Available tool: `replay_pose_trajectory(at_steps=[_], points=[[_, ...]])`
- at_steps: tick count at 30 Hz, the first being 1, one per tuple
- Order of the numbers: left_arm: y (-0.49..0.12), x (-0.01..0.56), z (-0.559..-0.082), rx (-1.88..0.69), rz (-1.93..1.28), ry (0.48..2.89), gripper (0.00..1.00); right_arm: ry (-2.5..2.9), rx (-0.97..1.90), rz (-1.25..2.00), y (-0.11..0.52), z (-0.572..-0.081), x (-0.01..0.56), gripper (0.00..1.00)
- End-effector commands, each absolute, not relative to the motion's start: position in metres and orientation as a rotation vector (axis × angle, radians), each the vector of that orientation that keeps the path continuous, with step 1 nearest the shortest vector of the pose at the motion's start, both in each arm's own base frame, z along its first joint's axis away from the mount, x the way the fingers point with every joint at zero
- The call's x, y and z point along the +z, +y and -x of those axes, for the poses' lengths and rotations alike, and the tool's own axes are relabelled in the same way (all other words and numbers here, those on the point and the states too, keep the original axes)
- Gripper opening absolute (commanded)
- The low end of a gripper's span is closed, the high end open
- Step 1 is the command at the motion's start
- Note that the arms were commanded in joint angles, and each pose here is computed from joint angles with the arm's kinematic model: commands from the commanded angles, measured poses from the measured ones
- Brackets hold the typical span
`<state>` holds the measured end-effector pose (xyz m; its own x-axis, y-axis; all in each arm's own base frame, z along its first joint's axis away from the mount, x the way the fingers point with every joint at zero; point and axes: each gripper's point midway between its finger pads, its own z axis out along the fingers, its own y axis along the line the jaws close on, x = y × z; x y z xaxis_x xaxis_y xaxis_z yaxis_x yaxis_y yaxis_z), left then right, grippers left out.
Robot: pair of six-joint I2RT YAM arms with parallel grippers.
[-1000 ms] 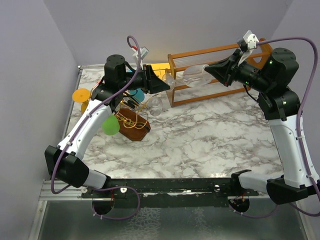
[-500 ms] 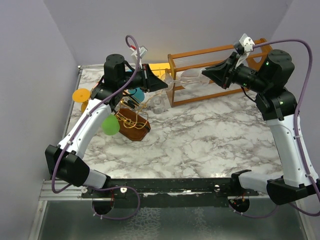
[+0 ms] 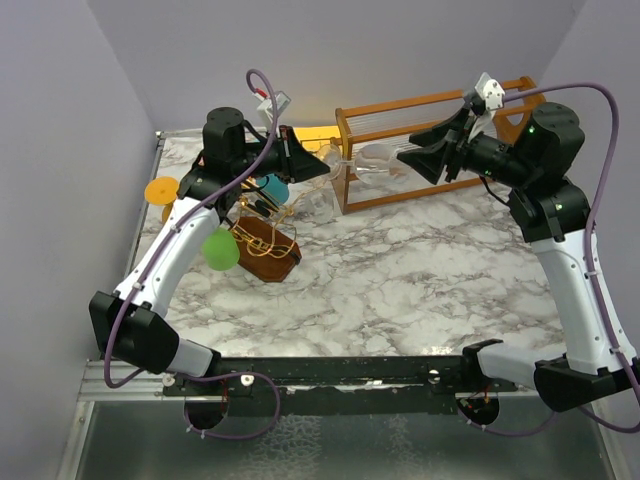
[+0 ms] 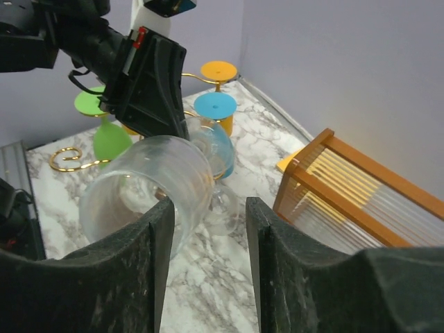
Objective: Place the wine glass upside down on the wine glass rack
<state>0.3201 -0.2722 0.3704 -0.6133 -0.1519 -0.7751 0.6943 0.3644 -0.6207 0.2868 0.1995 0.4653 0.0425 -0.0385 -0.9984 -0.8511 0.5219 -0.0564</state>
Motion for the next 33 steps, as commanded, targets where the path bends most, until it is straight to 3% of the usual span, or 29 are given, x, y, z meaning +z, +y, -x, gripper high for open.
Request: replay_pose_trajectory(at_steps=[1,5,13,21,33], points=[[-0.260,0.399,-0.306,-1.312,-0.555,1.716,0.00,1.348,0.713,0.849,0.196,-0.280,0.477,0.51],[-0.250,0.402,-0.310,-1.230,-0.555,1.714,0.00,1.337,0.662,0.834,0.189,-0.278,0.484,0.66],[-0.220,0.414,-0.316,-0.932,-0.611,1.693,0.00,1.320,0.483,0.779,0.164,-0.273,0.499,0.85],[-0.186,0.426,-0.309,-0.584,-0.793,1.654,0.00,1.331,0.326,0.778,0.145,-0.279,0.495,0.89],[-0.186,0.397,-0.249,-0.359,-1.269,1.561,0.00,1.389,0.328,0.962,0.162,-0.308,0.414,0.90]])
